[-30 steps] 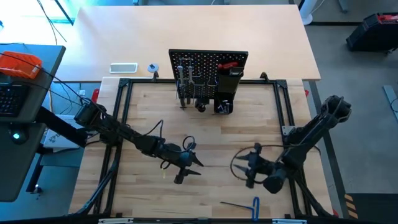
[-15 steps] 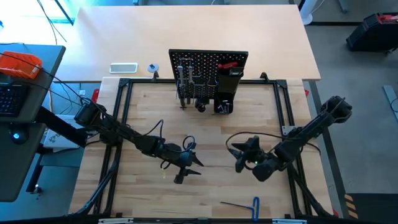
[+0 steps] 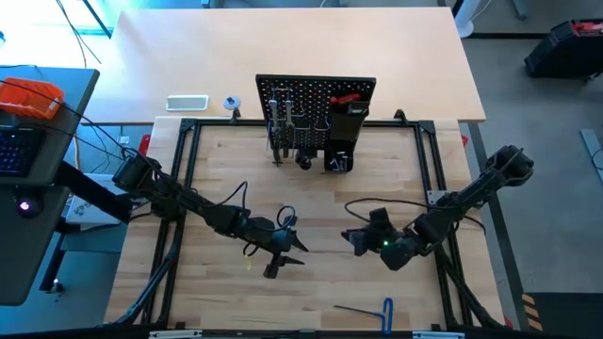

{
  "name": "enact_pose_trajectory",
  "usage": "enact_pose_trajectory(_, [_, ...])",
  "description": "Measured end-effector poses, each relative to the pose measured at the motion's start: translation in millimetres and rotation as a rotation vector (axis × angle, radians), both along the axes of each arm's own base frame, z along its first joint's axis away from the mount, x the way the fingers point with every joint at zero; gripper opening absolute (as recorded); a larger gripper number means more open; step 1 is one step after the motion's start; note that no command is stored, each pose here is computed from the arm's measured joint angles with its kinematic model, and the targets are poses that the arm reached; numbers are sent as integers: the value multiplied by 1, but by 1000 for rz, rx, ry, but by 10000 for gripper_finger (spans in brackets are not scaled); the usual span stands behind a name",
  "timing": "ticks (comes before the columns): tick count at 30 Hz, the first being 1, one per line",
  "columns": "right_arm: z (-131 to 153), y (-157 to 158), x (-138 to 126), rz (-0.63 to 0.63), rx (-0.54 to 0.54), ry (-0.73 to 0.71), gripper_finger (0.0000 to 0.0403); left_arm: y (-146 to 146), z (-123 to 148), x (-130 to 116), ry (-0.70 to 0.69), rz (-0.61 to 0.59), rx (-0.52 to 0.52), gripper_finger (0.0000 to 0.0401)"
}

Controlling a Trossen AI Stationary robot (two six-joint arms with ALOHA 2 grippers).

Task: Hang tools onto peg board
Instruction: Hang the blue pick tool onto the peg board

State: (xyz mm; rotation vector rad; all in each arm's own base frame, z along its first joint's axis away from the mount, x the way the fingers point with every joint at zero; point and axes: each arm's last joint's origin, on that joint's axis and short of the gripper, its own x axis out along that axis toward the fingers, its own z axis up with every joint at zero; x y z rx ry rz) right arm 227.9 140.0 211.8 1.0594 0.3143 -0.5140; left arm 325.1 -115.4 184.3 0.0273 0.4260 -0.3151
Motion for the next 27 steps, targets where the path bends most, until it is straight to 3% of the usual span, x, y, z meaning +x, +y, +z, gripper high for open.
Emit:
enact_pose_trajectory(9, [0, -4, 2, -105, 141, -45, 142, 0, 0, 0, 0, 0, 0, 170])
enact_pose_trajectory(27, [-2, -17, 13, -160, 148, -55, 142, 0, 0, 0, 0, 0, 0, 170])
